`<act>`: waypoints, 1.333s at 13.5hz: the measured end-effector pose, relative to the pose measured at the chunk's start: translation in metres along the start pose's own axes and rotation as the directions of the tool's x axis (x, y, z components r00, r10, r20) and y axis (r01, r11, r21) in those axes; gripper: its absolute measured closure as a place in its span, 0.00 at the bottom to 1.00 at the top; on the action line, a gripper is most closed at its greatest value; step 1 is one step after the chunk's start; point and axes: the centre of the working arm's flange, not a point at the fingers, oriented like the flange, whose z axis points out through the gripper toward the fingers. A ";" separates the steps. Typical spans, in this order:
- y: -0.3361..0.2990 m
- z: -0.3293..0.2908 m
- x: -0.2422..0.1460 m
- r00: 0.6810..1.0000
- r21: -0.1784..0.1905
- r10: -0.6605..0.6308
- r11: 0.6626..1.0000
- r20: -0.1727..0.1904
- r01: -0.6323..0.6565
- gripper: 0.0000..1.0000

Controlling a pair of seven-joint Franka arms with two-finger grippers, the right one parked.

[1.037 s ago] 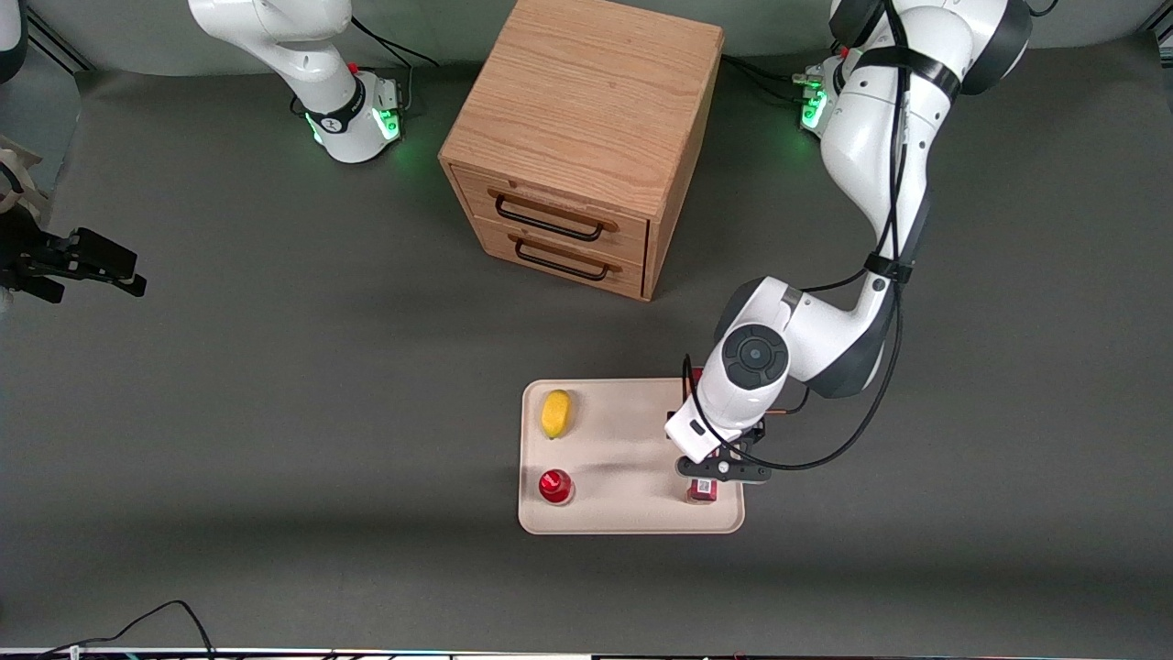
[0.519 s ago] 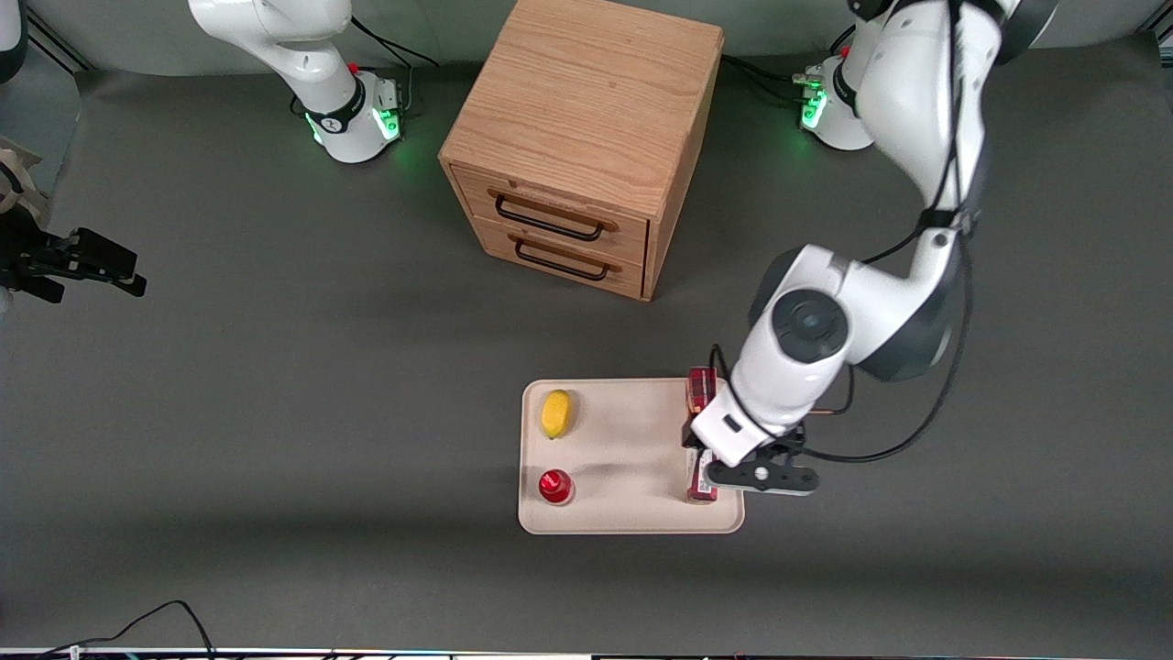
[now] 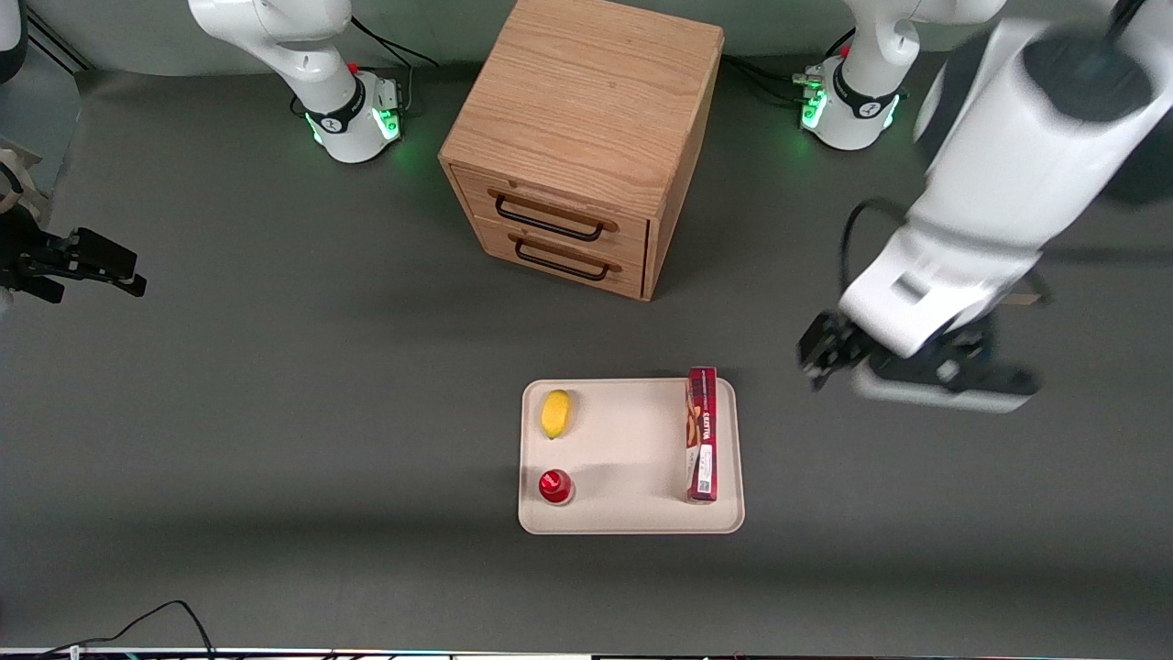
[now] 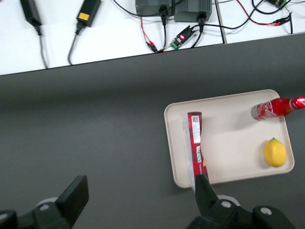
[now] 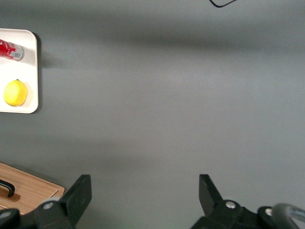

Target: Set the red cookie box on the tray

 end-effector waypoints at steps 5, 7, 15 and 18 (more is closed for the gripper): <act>-0.082 -0.104 -0.039 0.998 0.022 0.062 0.998 0.005 -0.062 0.00; -0.118 -0.119 -0.053 0.996 0.037 0.080 0.996 0.049 -0.082 0.00; -0.194 -0.109 -0.079 0.985 0.057 0.051 0.997 0.164 -0.061 0.00; -0.205 -0.105 -0.081 0.983 0.057 0.050 0.997 0.175 -0.060 0.00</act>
